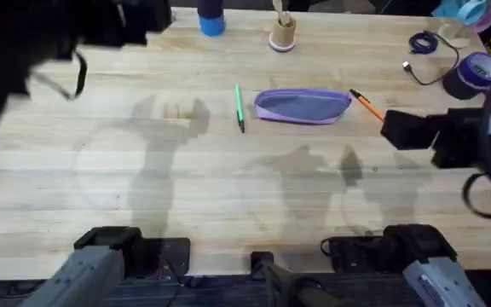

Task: Unzip the bag, pick up the pens from the table one at a time and place them inside, then zip the bag closed.

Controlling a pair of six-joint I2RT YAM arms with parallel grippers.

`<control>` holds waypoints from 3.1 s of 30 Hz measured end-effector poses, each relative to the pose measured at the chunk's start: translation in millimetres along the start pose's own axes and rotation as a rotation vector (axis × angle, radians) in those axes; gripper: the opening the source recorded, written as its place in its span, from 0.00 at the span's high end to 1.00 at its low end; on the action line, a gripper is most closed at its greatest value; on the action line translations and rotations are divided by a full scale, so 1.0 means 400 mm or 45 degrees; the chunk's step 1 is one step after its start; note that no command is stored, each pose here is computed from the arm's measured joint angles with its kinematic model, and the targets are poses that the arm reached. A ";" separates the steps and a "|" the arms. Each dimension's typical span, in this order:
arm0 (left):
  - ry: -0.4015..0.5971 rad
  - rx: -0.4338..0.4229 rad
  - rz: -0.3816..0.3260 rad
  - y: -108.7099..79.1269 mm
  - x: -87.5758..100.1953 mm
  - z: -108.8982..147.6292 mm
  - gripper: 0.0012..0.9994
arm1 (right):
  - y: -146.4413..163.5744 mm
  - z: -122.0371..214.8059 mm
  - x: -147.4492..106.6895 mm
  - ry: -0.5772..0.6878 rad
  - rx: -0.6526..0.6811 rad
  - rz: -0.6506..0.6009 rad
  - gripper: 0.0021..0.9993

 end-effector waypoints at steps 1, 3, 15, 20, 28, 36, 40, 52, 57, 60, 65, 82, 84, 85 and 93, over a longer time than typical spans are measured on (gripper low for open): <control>0.024 -0.029 0.004 -0.001 0.010 -0.016 0.01 | 0.001 0.004 0.010 0.038 -0.005 0.007 0.00; 0.051 -0.081 0.010 -0.002 0.033 -0.047 0.01 | 0.004 0.008 0.030 0.116 -0.015 0.022 0.00; 0.033 -0.267 -0.086 -0.063 0.093 -0.091 0.01 | 0.014 0.003 0.095 0.258 -0.026 0.047 0.00; 0.012 -0.351 -0.236 -0.112 0.097 -0.088 0.01 | 0.014 0.003 0.095 0.258 -0.025 0.050 0.00; 0.012 -0.631 -0.538 -0.207 0.065 -0.064 0.01 | 0.014 0.003 0.095 0.258 -0.024 0.062 0.00; -0.015 -0.908 -0.766 -0.291 0.030 -0.026 0.01 | 0.014 0.003 0.095 0.258 -0.023 0.080 0.00; -0.079 -1.032 -0.933 -0.343 0.019 -0.003 0.01 | 0.014 0.003 0.095 0.258 -0.022 0.085 0.00; 0.004 -1.235 -1.052 -0.432 -0.049 -0.072 0.01 | 0.014 0.003 0.095 0.258 -0.022 0.086 0.00; 0.022 -1.244 -1.052 -0.442 -0.062 -0.105 0.01 | 0.014 0.004 0.094 0.263 -0.023 0.086 0.00; 0.015 -1.245 -1.053 -0.445 -0.063 -0.117 0.01 | 0.014 0.004 0.094 0.263 -0.023 0.086 0.00; 0.042 -1.257 -1.046 -0.449 -0.075 -0.130 0.01 | 0.014 0.004 0.094 0.263 -0.023 0.086 0.00; 0.128 -1.295 -1.029 -0.496 -0.170 -0.298 0.01 | 0.014 0.004 0.094 0.263 -0.023 0.086 0.00; 0.135 -1.300 -1.030 -0.499 -0.180 -0.310 0.01 | 0.014 0.004 0.094 0.262 -0.023 0.086 0.00; 0.142 -1.303 -1.028 -0.501 -0.186 -0.316 0.01 | 0.014 0.004 0.094 0.262 -0.023 0.086 0.00; 0.201 -1.327 -1.014 -0.517 -0.245 -0.374 0.01 | 0.014 0.004 0.094 0.263 -0.023 0.086 0.00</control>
Point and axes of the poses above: each hand's point on the last joint's axis, 136 mm out from that joint toward the fingers, its own z axis back along the fingers, its own y axis along the line the jaws close on, x = y × z, the point moved 7 cm from there along z, back along the fingers, and after that the axes turned 11 degrees about -z, right-handed, at the moved point
